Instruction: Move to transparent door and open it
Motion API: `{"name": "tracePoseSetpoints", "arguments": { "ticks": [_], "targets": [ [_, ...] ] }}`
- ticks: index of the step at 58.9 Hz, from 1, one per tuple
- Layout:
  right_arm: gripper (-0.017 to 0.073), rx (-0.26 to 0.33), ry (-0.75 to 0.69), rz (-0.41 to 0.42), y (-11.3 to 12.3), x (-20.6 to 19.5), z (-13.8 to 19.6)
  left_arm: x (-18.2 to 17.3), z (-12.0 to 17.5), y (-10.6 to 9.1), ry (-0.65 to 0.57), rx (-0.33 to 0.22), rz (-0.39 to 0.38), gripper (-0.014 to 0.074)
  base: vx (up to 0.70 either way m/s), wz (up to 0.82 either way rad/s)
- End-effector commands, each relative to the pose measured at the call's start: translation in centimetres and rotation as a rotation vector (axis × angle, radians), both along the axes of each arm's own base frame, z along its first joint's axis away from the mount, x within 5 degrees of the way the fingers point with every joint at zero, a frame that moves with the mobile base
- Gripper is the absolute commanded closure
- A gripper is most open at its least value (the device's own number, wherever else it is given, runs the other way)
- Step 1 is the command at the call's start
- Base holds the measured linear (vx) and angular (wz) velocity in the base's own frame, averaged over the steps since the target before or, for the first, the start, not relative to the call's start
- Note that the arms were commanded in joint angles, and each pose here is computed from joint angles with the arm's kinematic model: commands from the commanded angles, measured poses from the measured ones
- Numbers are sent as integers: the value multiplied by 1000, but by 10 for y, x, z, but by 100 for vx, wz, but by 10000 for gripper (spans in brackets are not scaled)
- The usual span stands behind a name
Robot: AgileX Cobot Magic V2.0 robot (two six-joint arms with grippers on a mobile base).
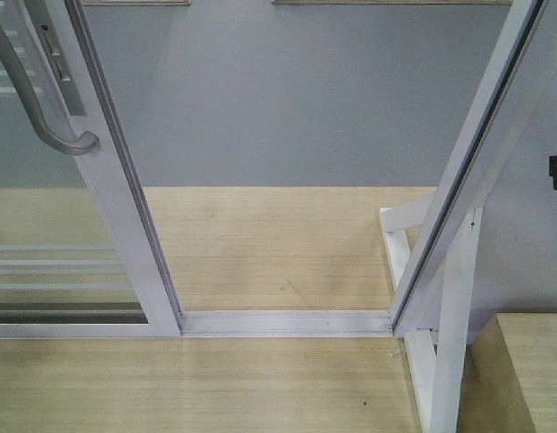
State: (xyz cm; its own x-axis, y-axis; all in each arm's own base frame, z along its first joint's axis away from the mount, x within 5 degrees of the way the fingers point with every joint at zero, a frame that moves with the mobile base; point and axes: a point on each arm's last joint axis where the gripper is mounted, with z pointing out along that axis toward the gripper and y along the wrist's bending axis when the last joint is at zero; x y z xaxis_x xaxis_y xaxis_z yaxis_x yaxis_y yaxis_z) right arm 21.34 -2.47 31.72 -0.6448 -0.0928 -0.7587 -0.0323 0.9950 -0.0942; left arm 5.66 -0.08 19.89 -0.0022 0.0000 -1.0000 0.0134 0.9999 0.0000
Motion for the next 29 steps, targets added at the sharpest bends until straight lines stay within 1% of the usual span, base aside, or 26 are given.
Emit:
{"name": "tracePoseSetpoints", "arguments": {
  "ticks": [1, 3, 6, 8, 29],
  "targets": [
    [-4, -22, -103, -6, -2, 1, 17, -1, 3, -1, -110, -21, -23, 601, 0, 0],
    [-4, -22, -101, -6, -1, 1, 17, -1, 1, -1, -77, -20, -22, 601, 0, 0],
    [-4, -22, -100, -6, -1, 1, 17, 0, -1, -1, -61, -18, -21, 601, 0, 0],
    [-4, -22, -99, -5, -1, 1, 17, 0, -1, -1, -59, -24, -20, 601, 0, 0],
    [-4, -22, -99, -5, -1, 1, 17, 0, -2, -1, -53, -24, -20, 599, 0, 0]
  ]
}}
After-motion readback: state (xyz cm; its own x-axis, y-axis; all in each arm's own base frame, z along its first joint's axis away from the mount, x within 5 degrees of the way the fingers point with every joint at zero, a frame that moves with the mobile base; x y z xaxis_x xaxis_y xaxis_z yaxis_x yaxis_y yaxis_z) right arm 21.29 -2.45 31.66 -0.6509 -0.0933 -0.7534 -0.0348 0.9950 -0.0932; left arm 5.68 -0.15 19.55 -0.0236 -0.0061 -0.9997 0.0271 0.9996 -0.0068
